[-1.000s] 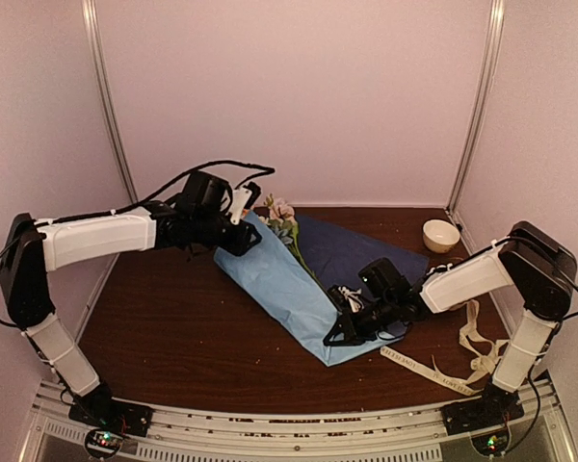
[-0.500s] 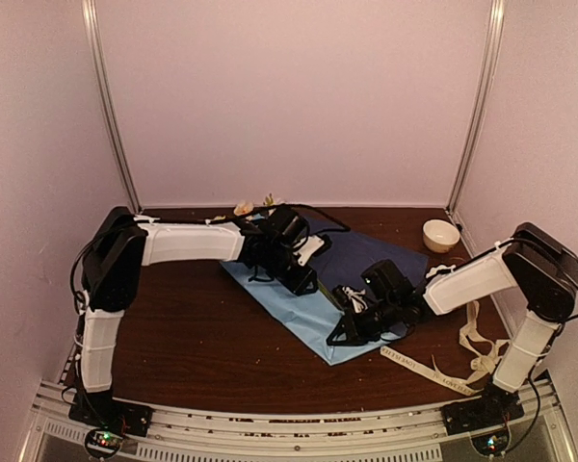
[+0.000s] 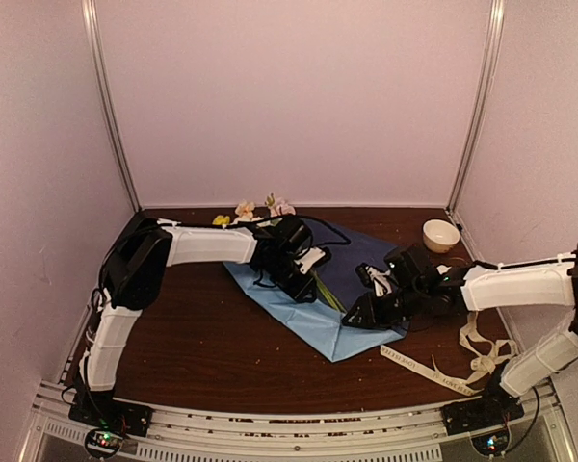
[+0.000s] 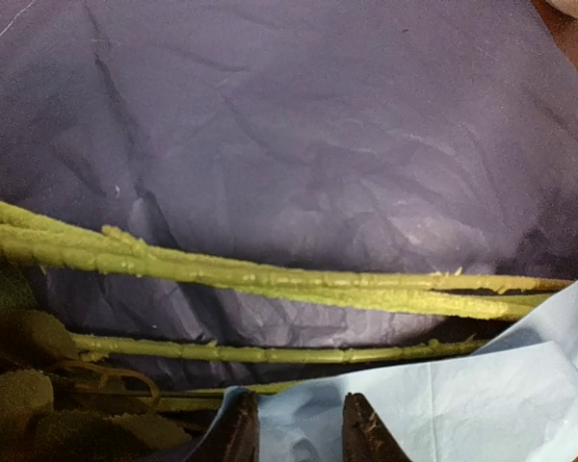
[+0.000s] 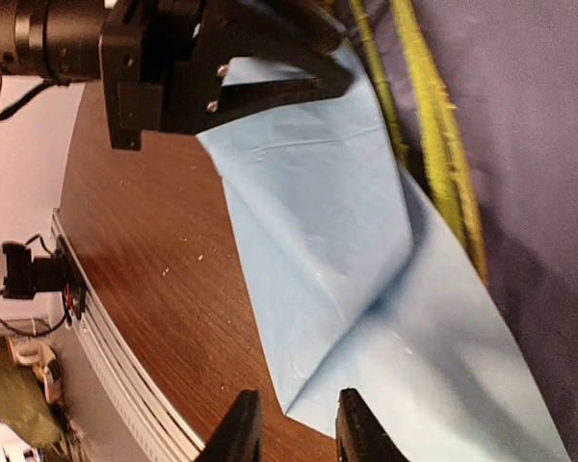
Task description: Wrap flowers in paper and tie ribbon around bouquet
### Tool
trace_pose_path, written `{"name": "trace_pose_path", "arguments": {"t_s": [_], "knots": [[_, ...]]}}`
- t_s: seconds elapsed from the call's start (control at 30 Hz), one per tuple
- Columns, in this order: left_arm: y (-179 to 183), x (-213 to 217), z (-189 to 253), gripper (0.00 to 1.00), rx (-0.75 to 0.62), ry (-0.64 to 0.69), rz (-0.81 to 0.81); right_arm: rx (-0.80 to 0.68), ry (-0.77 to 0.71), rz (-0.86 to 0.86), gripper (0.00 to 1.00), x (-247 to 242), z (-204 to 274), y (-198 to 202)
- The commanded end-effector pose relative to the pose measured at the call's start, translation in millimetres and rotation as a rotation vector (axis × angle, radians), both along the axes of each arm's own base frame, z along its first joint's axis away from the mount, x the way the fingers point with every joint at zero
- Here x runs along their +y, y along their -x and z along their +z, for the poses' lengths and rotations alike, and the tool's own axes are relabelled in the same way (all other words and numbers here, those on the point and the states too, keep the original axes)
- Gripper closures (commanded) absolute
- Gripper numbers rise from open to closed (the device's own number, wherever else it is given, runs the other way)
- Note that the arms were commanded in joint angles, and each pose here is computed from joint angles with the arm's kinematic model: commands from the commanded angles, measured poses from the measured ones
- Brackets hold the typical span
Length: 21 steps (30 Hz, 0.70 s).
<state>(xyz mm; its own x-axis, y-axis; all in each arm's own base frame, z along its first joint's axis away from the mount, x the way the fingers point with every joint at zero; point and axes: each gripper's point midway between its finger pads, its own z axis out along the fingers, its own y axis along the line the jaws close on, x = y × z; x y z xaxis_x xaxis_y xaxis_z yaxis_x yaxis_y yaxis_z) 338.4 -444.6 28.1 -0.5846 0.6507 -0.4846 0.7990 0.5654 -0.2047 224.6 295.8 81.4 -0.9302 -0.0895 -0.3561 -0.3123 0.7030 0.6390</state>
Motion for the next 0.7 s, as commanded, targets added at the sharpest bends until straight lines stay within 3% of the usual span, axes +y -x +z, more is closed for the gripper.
{"name": "trace_pose_path", "arguments": {"t_s": [0.0,0.17,0.3,0.53,0.67], "knots": [[17,16,-40,0.67,0.105,-0.055,0.012,-0.018,0.269,-0.211,0.59,-70,-7,0],[17,19,-42,0.67,0.101,-0.052,0.024,0.086,0.392,-0.469,0.38,-127,-13,17],[16,19,-40,0.68,0.090,-0.047,0.029,0.200,0.366,-0.526,0.33,-131,-17,24],[13,22,-37,0.68,0.062,-0.059,0.033,0.393,0.377,-0.599,0.32,-141,-53,30],[11,22,-36,0.68,0.053,-0.058,0.033,0.396,0.358,-0.603,0.34,-148,-64,17]]}}
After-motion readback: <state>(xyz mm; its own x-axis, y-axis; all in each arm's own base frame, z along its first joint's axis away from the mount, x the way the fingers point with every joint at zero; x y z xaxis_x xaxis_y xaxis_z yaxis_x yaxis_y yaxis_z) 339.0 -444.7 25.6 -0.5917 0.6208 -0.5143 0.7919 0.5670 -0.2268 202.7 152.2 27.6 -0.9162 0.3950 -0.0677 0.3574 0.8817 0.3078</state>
